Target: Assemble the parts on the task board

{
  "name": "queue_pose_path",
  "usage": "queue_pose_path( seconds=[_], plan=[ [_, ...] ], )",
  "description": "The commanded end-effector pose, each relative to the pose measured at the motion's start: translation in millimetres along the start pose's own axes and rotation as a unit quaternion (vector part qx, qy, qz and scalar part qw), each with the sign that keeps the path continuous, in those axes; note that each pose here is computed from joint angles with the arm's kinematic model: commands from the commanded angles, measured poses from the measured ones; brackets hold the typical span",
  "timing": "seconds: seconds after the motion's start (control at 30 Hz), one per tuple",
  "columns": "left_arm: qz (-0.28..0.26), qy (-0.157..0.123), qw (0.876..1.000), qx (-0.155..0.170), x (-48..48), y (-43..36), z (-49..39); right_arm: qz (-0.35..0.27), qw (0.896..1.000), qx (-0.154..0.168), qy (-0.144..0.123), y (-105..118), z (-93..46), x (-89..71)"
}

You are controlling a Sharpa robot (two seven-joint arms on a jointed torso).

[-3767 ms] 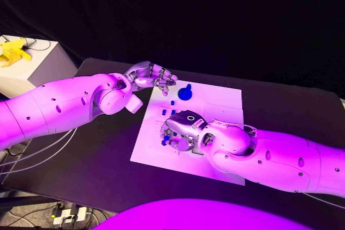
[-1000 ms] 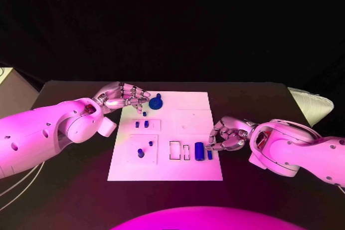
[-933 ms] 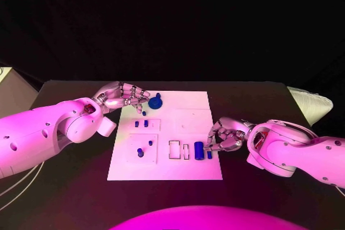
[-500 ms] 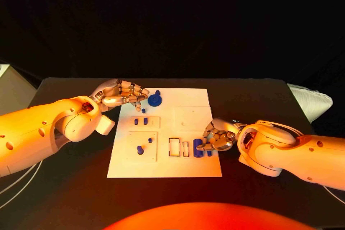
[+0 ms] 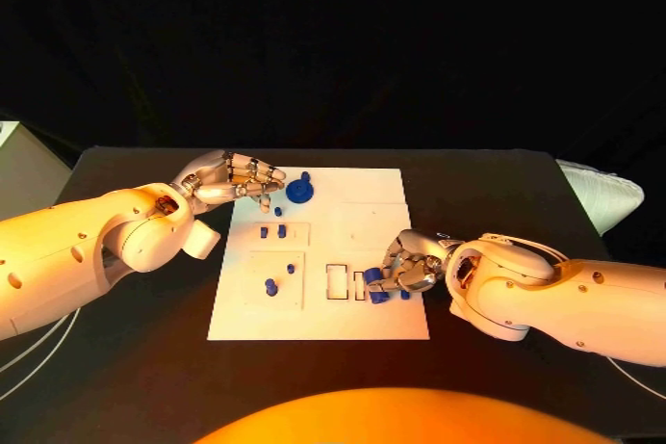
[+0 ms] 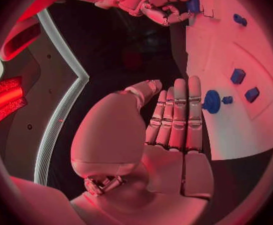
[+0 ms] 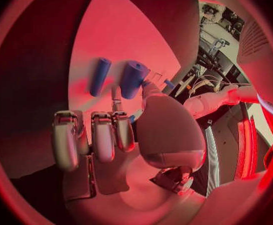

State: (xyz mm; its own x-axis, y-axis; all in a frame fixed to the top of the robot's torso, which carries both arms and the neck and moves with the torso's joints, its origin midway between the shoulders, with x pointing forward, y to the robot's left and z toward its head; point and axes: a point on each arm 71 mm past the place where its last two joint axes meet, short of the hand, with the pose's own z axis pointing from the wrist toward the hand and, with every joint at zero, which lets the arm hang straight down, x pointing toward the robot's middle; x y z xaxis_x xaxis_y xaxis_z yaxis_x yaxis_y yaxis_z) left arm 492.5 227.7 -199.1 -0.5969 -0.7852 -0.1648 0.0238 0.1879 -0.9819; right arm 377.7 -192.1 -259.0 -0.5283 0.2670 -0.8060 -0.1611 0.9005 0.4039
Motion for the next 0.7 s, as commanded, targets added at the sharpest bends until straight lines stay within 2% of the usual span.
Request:
queue_pose_path(
  seconds=[0.03, 0.53, 0.7],
  plan=[
    [-0.005, 0.003, 1.0, 0.004, 1.3, -1.1, 0.2, -0.011, 1.0, 0.011, 0.008, -0.3, 1.9, 3.9],
    [-0.006, 0.006, 1.0, 0.0, 0.9, -0.5, -0.5, -0.027, 0.999, 0.016, 0.034, 2.2, 7.0, 13.2],
    [-0.006, 0.007, 1.0, -0.002, 1.0, -0.3, -0.7, -0.028, 0.999, 0.019, 0.032, 0.3, 8.6, 12.7]
  ],
)
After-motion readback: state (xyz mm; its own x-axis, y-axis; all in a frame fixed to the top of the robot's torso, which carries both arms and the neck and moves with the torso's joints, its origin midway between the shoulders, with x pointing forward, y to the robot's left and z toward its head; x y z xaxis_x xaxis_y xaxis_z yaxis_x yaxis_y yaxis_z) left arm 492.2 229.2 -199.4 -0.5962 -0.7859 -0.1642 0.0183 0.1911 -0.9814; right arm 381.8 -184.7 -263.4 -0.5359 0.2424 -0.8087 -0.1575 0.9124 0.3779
